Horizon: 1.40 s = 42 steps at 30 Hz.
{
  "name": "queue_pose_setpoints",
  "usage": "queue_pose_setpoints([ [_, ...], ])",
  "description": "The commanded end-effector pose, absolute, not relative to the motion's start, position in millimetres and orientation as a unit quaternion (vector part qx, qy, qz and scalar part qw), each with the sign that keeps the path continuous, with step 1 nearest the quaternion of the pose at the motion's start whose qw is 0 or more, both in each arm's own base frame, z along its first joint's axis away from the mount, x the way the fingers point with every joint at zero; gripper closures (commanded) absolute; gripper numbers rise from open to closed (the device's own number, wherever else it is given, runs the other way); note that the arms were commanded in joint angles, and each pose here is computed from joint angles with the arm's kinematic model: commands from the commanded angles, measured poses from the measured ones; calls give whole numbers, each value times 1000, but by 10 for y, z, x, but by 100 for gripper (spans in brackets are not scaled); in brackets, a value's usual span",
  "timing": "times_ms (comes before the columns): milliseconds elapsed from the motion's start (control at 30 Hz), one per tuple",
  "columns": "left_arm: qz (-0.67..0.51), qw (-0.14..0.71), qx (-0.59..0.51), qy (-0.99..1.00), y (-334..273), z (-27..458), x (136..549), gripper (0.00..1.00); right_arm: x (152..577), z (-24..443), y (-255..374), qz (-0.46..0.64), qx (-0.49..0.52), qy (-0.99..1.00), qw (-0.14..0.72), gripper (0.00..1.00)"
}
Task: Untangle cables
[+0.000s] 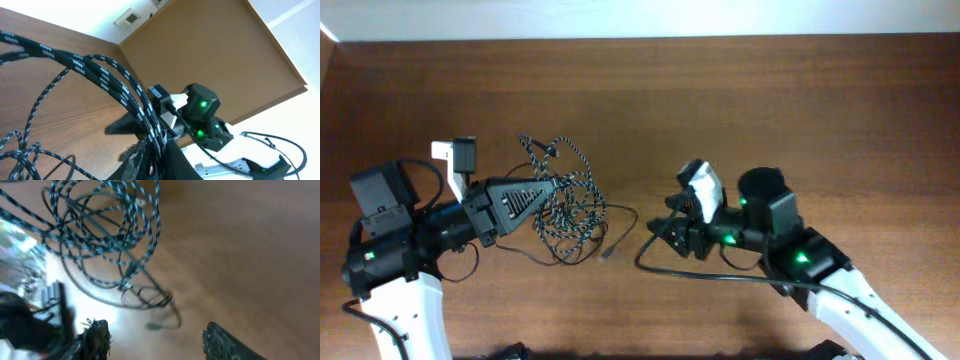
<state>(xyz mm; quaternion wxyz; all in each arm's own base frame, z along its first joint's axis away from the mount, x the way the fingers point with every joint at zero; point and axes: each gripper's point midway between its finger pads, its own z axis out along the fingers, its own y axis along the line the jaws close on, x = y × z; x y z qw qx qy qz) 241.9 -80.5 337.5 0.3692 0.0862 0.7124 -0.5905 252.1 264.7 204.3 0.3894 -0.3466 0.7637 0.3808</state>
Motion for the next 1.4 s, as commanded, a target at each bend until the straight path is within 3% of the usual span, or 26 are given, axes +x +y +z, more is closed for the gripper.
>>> queue_pose_setpoints([
  [0, -605, 367, 94, 700, -845, 3516, 2349, 90, 2648, 1862, 2888, 353, -427, 720, 419, 39],
  [100, -605, 367, 92, 701, -845, 3512, 2349, 94, 2532, 1863, 3150, 433, -468, 655, 406, 47],
  [200, -597, 366, 87, 708, -837, 3478, 2368, 96, 2574, 1846, 3175, 432, -468, 652, 412, 88],
  [233, -595, 362, 80, 713, -834, 3453, 2372, 95, 2597, 1906, 3183, 431, -470, 643, 425, 96],
  [333, -543, 349, 38, 763, -757, 3197, 2467, 94, 2756, 2200, 3085, 420, -459, 619, 479, 96],
  [433, -444, 326, -20, 834, -551, 2787, 2559, 89, 3153, 2844, 2312, 407, -338, 646, 550, 96],
  [533, -344, 317, -56, 882, -283, 2497, 2619, 89, 3221, 3270, 1773, 399, -258, 650, 594, 96],
  [567, -310, 313, -67, 895, -183, 2411, 2626, 83, 3162, 3411, 1633, 399, -249, 642, 606, 96],
  [633, -285, 310, -76, 904, -105, 2353, 2629, 58, 2978, 3556, 1597, 405, -275, 621, 612, 96],
  [667, -285, 310, -76, 904, -104, 2353, 2629, 12, 2915, 3597, 1608, 407, -282, 615, 613, 96],
  [700, -285, 310, -76, 904, -104, 2353, 2629, 1, 2880, 3635, 1605, 406, -284, 611, 618, 96],
  [867, -301, 283, -118, 903, -129, 2314, 2573, 1, 2876, 3645, 1607, 432, -256, 622, 600, 96],
  [967, -309, 258, -129, 906, -160, 2145, 2508, 1, 2903, 3983, 1540, 470, -200, 592, 623, 96],
  [1100, -435, 224, -119, 864, -525, 2111, 2384, 1, 3347, 4176, 1116, 452, -27, 574, 682, 96],
  [1167, -434, 222, -120, 865, -527, 2093, 2376, 1, 3542, 4144, 1008, 446, 22, 579, 682, 96],
  [1267, -435, 221, -121, 864, -530, 2092, 2373, 1, 3944, 3912, 931, 395, 68, 655, 640, 96],
  [1367, -437, 216, -131, 863, -527, 2091, 2375, 1, 4052, 3834, 835, 336, 137, 720, 592, 96],
])
